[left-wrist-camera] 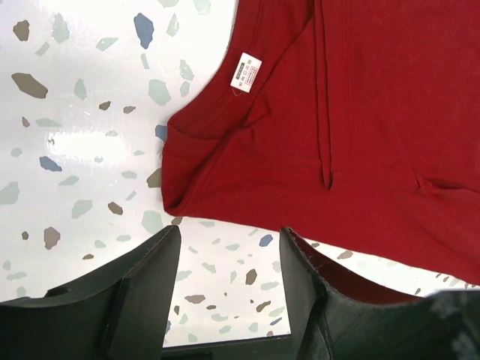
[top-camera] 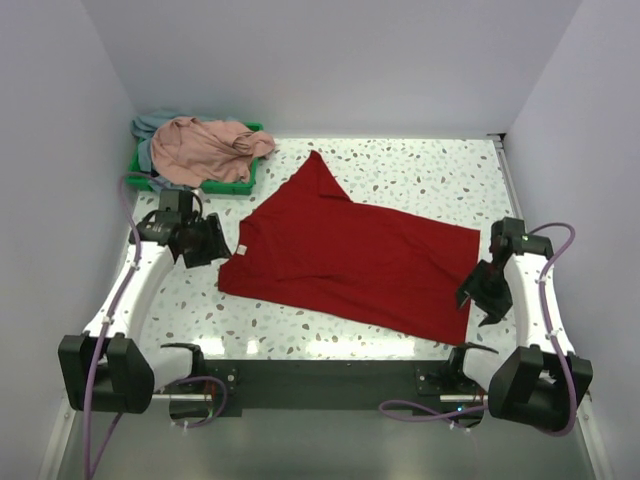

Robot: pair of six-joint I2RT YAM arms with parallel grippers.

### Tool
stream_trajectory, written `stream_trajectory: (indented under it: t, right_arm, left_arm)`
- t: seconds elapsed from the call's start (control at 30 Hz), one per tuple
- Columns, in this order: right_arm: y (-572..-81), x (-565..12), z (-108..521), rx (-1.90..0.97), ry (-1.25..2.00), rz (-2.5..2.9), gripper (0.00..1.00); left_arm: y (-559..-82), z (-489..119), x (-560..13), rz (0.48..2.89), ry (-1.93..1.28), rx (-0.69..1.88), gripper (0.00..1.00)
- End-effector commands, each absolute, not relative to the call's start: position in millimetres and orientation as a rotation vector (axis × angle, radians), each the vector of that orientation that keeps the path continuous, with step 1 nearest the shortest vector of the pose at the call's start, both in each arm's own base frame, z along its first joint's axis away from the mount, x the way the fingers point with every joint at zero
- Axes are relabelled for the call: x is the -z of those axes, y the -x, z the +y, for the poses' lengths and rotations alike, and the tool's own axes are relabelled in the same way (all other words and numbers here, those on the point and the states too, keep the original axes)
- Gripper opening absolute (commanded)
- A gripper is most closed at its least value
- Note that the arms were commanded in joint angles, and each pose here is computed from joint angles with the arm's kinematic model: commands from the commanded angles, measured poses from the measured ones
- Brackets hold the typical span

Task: Fold and stack the t-shirts
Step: Fold the tshirt

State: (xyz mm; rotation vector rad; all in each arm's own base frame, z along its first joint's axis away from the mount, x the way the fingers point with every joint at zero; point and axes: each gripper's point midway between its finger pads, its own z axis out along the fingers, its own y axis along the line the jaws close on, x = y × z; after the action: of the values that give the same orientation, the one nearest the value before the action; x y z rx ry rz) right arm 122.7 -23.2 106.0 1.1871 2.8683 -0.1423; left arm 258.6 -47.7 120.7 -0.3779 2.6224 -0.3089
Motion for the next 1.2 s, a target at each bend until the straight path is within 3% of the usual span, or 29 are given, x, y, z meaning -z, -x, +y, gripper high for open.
stream_trajectory:
  t: [0.0, 0.13, 0.37, 0.5, 1.17]
  right_arm:
    - [-121, -121, -17, 0.084, -1.150, 2.870, 0.63]
    - [-138, -125, -14, -0.007, -1.064, 2.833, 0.65]
    - [-160, -110, 1, -0.175, -1.039, 2.796, 0.62]
    - [-166, -104, 3, -0.191, -1.025, 2.779, 0.61]
    - [-159, -90, 9, -0.229, -1.035, 2.789, 0.61]
  left_arm:
    - [-251, -43, -129, 2.617, 0.361, 0.287, 0.60]
    - [-262, -57, -130, 2.593, 0.315, 0.339, 0.55]
    - [-274, -138, -102, 2.630, 0.098, 0.494, 0.49]
    - [-284, -145, -85, 2.654, 0.065, 0.474, 0.45]
    - [-276, -179, -31, 2.799, -0.058, 0.432, 0.43]
